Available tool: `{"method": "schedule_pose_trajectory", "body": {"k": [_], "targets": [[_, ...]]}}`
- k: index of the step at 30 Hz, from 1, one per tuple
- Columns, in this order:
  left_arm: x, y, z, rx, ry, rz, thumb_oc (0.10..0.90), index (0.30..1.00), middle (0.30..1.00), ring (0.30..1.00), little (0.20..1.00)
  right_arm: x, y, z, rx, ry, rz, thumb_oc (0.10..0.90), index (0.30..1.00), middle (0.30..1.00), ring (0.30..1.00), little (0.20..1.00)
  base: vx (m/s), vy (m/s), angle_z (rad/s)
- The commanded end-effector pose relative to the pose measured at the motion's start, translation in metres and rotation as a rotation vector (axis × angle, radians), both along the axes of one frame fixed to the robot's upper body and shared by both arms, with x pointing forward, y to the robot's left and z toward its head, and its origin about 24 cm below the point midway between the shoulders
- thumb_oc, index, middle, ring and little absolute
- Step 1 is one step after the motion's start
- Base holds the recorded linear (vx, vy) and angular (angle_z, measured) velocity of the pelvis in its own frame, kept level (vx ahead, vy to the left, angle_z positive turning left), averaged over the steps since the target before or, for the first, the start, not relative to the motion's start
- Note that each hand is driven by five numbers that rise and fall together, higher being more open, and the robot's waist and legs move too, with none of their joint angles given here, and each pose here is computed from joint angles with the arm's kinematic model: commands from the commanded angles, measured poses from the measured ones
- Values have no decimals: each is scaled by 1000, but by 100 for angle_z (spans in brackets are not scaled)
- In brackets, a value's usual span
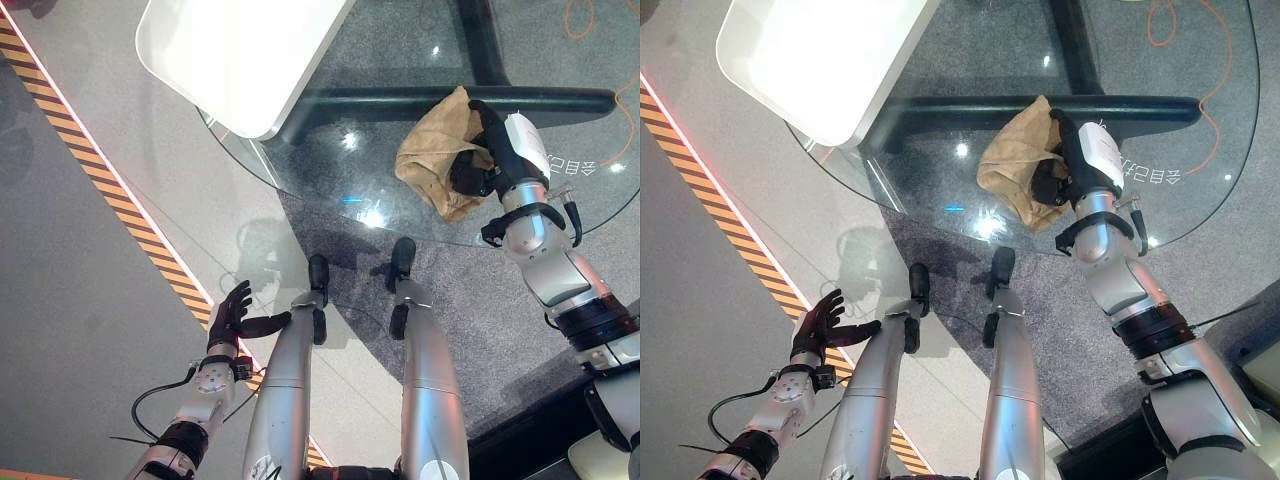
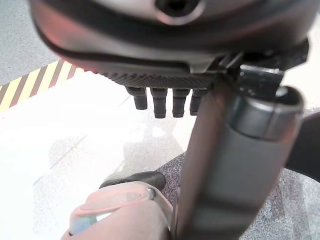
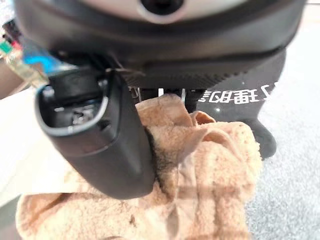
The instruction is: Wipe the table with a cloth and put it in the basket.
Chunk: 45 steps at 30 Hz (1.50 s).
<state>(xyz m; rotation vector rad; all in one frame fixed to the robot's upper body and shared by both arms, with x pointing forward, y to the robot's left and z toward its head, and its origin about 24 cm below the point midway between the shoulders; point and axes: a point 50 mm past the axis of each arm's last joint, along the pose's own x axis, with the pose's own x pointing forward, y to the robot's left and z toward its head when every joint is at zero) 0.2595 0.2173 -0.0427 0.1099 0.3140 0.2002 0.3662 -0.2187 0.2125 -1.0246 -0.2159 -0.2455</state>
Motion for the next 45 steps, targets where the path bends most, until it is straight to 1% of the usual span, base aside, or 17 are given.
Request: {"method": "schedule_pose_trajectory", "body": {"k": [1, 11, 17, 22, 25, 26, 31, 35, 38, 42, 45], "targets": [[-21, -7, -11, -68, -18, 56, 800, 900, 900, 900, 900, 5, 33, 4, -46, 21, 133, 100, 300, 300, 300, 200, -12, 4, 5], [-3, 1, 24, -159, -229, 170, 800, 900, 900, 900, 900, 12, 19, -10, -13, 96, 53, 100, 300, 300, 300, 200, -3, 1, 1], [5, 3, 52, -217, -373, 230, 800, 900, 900, 900, 900, 9, 8, -24, 63, 104, 17, 100, 300, 300, 300, 200, -10, -16, 7], [10, 2, 79, -223, -503, 257, 800, 900, 900, 900, 900, 5, 5, -31, 197, 65, 18, 100, 300, 300, 300, 200, 0, -24, 5], [11, 1, 99, -201, -589, 260, 800, 900, 900, 900, 900, -3, 11, -37, 331, 35, 68, 100, 300, 300, 300, 200, 12, -22, 1], [11, 0, 102, -196, -601, 260, 800, 900, 900, 900, 900, -4, 12, -38, 350, 28, 77, 100, 300, 300, 300, 200, 0, 0, 0], [9, -2, 122, -154, -681, 226, 800, 900, 900, 900, 900, -20, 26, -44, 532, -26, 200, 100, 300, 300, 300, 200, 5, -7, 0], [9, -4, 134, -119, -724, 176, 800, 900, 900, 900, 900, -33, 34, -36, 635, -113, 283, 100, 300, 300, 300, 200, -33, -10, 0], [8, -7, 138, -95, -729, 125, 800, 900, 900, 900, 900, -43, 38, -29, 697, -198, 334, 100, 300, 300, 300, 200, 31, 3, -2], [9, -13, 139, -81, -719, 62, 800, 900, 900, 900, 900, -51, 42, -20, 742, -264, 383, 100, 300, 300, 300, 200, 14, 5, -2], [10, -22, 137, -75, -692, -31, 800, 900, 900, 900, 900, -59, 46, -10, 782, -320, 450, 100, 300, 300, 300, 200, 22, 11, -4]]}}
